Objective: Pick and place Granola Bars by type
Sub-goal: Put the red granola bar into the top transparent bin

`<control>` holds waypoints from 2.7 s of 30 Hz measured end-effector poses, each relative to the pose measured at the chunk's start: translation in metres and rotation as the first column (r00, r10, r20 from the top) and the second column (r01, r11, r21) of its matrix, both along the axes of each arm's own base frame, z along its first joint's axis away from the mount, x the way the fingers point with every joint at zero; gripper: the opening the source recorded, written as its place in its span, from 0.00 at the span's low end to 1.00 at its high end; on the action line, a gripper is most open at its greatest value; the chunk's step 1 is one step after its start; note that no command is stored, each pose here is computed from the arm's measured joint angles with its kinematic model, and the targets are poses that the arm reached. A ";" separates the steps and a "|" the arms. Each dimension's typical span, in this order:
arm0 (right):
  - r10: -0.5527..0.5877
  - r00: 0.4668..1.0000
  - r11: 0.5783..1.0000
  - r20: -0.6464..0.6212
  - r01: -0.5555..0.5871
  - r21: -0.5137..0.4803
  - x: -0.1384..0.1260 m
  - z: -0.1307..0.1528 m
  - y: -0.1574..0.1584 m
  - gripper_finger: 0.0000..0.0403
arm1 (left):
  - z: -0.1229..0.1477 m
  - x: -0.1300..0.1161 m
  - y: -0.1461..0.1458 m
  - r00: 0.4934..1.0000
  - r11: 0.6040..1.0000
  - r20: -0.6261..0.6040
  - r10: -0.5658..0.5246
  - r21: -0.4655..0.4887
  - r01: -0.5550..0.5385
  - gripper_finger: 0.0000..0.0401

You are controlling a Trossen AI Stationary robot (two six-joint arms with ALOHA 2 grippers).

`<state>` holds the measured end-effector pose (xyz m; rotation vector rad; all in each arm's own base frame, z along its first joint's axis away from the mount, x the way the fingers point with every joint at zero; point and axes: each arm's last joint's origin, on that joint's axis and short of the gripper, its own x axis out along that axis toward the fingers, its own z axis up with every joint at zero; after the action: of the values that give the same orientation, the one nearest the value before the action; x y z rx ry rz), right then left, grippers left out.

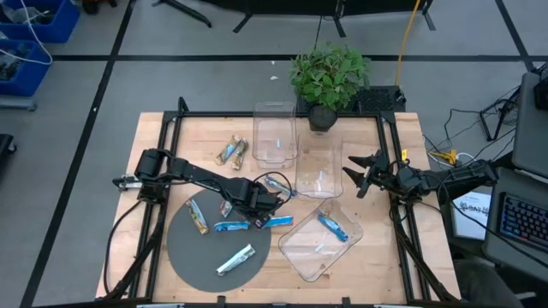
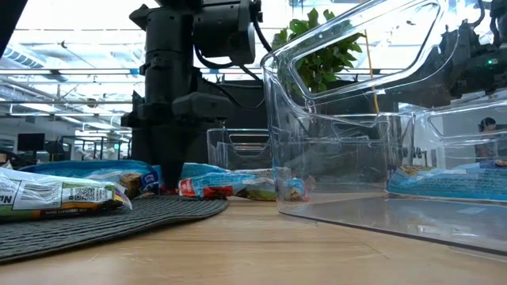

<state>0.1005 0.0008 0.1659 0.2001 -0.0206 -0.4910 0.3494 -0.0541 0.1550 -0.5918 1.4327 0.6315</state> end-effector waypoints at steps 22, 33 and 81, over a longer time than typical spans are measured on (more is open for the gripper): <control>0.000 1.000 1.000 0.000 0.000 0.000 0.000 0.000 0.000 0.56 | 0.001 0.000 0.000 0.996 0.996 -0.003 -0.086 -0.019 0.086 0.02; -0.001 1.000 1.000 -0.001 0.001 0.000 0.000 0.000 0.000 0.56 | 0.030 0.004 -0.003 0.963 0.962 -0.042 -0.268 -0.075 0.264 0.02; -0.001 1.000 1.000 -0.001 0.001 0.000 0.000 0.000 0.000 0.56 | 0.220 -0.148 0.141 0.818 0.769 -0.075 -0.571 0.301 0.564 0.02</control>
<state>0.1005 0.0007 0.1659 0.1998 -0.0201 -0.4917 0.2011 0.0873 0.3747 0.1018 1.3613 0.3445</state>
